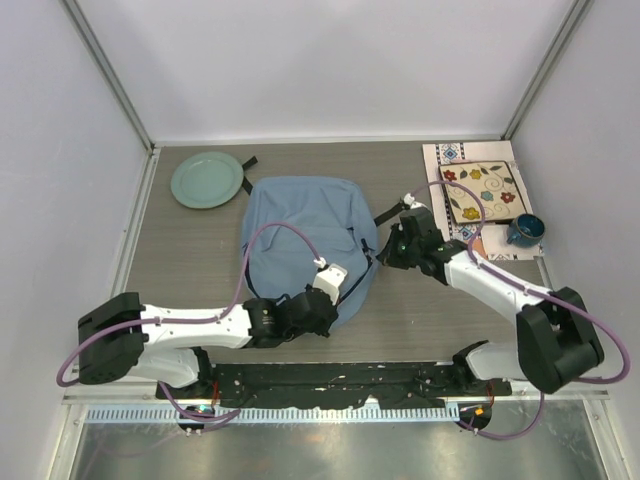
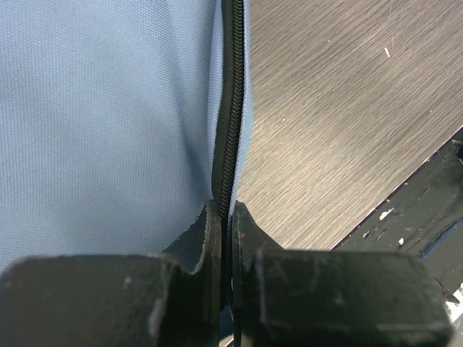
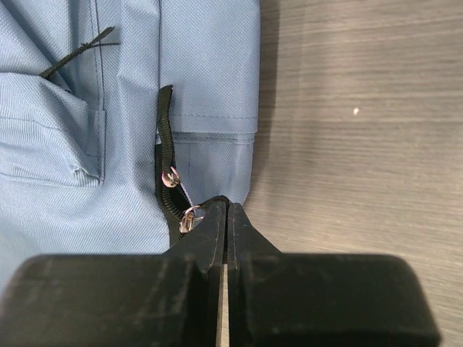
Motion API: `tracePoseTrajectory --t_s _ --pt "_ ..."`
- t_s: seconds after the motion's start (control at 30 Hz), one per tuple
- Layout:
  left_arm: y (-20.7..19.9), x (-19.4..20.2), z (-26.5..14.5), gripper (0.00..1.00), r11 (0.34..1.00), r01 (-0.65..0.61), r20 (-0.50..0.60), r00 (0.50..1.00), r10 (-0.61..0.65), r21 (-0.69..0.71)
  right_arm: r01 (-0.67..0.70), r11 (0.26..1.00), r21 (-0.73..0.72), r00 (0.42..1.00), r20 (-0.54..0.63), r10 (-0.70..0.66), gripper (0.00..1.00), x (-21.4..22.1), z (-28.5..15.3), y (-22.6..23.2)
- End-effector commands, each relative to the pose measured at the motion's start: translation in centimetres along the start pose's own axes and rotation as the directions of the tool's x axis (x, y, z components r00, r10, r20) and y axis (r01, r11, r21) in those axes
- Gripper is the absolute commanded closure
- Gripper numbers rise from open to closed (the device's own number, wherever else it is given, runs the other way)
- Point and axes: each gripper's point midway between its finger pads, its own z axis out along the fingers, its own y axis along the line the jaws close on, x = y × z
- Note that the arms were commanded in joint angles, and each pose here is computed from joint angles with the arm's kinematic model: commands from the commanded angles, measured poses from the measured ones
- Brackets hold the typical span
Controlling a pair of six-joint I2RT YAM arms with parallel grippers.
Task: Pack the student bag
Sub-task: Zip the student bag at the center of the board.
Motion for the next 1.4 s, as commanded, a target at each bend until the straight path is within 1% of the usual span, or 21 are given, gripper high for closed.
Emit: tracePoseTrajectory --t_s 0.0,0.1,0.2,0.3,0.47,0.57,0.63,0.67,0.7,0.73,0.77,0.8,0.87,0.9,0.93,0.97,1.03,1.17,1.23,1.37 --pt "0.2 4.1 -1.5 0.95 0.999 -0.052 -0.162 0.985 0.053 0.014 -0.103 0.989 0.104 0.942 0.33 0.063 0.99 -6.8 -1.8 -3.5" --pt "0.5 3.7 -1.9 1.0 0.999 -0.049 -0.139 0.989 0.05 0.014 -0.115 0.987 0.115 0.943 0.326 0.072 0.99 -6.0 -2.1 -4.1" --pt "1.1 4.7 -2.1 1.0 0.999 -0.05 -0.155 0.987 0.05 0.002 -0.132 0.979 0.157 0.939 0.337 0.073 0.99 -6.0 -2.0 -5.0" --pt "1.5 5.2 -2.1 1.0 0.998 -0.054 -0.171 0.984 0.051 -0.011 -0.144 0.977 0.16 0.939 0.333 0.084 0.99 -6.3 -1.5 -5.0" --pt "1.1 4.4 -1.9 1.0 0.999 -0.05 -0.15 0.987 0.048 -0.01 -0.187 0.976 0.109 0.93 0.34 0.14 0.99 -7.2 -0.6 -3.8" --pt "0.7 3.9 -1.7 1.0 0.999 -0.047 -0.144 0.988 0.046 -0.003 -0.195 0.975 0.102 0.929 0.337 0.151 0.99 -7.3 -0.4 -3.6" --pt "0.5 3.6 -1.6 0.8 0.999 -0.047 -0.143 0.989 0.046 -0.002 -0.199 0.976 0.087 0.928 0.339 0.159 0.99 -7.1 -0.7 -3.5" --pt "0.4 3.2 -1.6 0.73 0.999 -0.05 -0.141 0.989 0.048 -0.008 -0.202 0.976 0.079 0.926 0.339 0.164 0.95 -7.0 -0.8 -3.4" --pt "0.3 2.8 -1.7 0.52 0.999 -0.052 -0.137 0.989 0.05 -0.01 -0.204 0.976 0.073 0.927 0.336 0.168 0.89 -6.8 -1.0 -3.4" --pt "0.3 2.5 -1.8 0.41 0.998 -0.054 -0.132 0.99 0.051 -0.014 -0.204 0.977 0.068 0.928 0.331 0.171 0.82 -6.4 -1.1 -3.4" --pt "0.1 1.8 -2.1 0.34 0.998 -0.056 -0.119 0.991 0.054 -0.013 -0.204 0.977 0.055 0.925 0.338 0.174 0.71 -6.4 -1.6 -3.3" --pt "0.3 1.2 -2.3 0.25 0.998 -0.057 -0.102 0.993 0.054 -0.029 -0.207 0.977 0.051 0.926 0.332 0.179 0.66 -6.1 -1.8 -3.3" --pt "0.6 0.0 -2.8 0.16 0.997 -0.059 -0.074 0.996 0.055 -0.052 -0.212 0.976 0.053 0.929 0.322 0.184 0.48 -5.5 -2.1 -3.5" --pt "1.0 -1.1 -3.4 0.08 0.996 -0.057 -0.036 0.998 0.055 -0.075 -0.213 0.976 0.047 0.928 0.323 0.187 0.45 -5.5 -2.6 -3.4" --pt "1.3 -1.9 -3.8 0.06 0.994 -0.058 -0.019 0.998 0.056 -0.091 -0.219 0.975 0.046 0.927 0.32 0.194 0.43 -5.3 -2.7 -3.4" --pt "1.5 -2.5 -4.2 0.0 0.993 -0.059 -0.001 0.998 0.059 -0.102 -0.222 0.974 0.044 0.927 0.32 0.197 0.38 -5.1 -3.0 -3.5" --pt "2.4 -4.4 -5.0 0.0 0.989 -0.038 0.053 0.998 0.046 -0.142 -0.235 0.972 0.024 0.922 0.323 0.215 0.36 -5.1 -3.6 -3.2" --pt "4.1 -7.0 -5.6 0.01 0.982 0.008 0.102 0.995 0.011 -0.187 -0.263 0.964 -0.019 0.912 0.322 0.255 0.29 -5.0 -4.3 -2.6" --pt "5.4 -8.1 -5.7 0.0 0.973 0.039 0.117 0.993 -0.013 -0.228 -0.268 0.962 -0.045 0.913 0.306 0.269 0.27 -5.0 -4.0 -2.0" --pt "7.1 -10.1 -6.1 0.0 0.957 0.115 0.164 0.984 -0.072 -0.268 -0.279 0.953 -0.118 0.927 0.225 0.299 0.24 -4.4 -2.9 -0.1"
